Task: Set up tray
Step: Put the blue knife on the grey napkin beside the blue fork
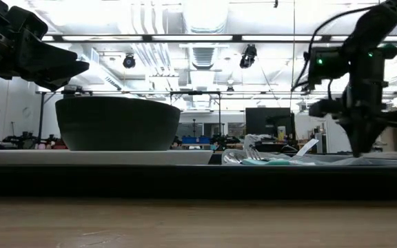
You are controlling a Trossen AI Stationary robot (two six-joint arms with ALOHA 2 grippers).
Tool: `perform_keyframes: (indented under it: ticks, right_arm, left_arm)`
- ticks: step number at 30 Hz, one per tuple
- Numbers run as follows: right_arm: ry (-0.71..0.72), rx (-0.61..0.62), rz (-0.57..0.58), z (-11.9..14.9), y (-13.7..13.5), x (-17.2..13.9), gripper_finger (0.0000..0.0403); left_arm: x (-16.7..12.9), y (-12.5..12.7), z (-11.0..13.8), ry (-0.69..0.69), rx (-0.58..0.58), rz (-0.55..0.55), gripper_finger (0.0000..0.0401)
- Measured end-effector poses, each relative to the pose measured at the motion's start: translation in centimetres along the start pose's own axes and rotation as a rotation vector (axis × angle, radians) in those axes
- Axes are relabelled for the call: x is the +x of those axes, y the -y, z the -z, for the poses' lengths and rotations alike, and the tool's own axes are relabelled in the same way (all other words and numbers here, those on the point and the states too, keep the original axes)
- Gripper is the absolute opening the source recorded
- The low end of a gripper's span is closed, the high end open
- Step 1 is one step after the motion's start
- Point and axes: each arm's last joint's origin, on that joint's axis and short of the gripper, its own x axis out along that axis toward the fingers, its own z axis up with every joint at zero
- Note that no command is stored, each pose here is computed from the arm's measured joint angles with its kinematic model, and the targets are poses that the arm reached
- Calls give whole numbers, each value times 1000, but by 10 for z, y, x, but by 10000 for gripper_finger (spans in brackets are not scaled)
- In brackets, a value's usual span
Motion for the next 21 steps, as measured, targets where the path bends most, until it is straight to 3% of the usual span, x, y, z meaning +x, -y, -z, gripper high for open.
perform_keyframes:
  ticks: [9, 21]
  right_arm:
    - [-27, -7, -48, 35, -33, -15, 14]
    - [-41, 36, -52, 114, -77, -26, 13]
  left_arm:
    - [0, 0, 0, 0, 0, 0, 146]
    - [0, 0, 0, 0, 0, 0, 146]
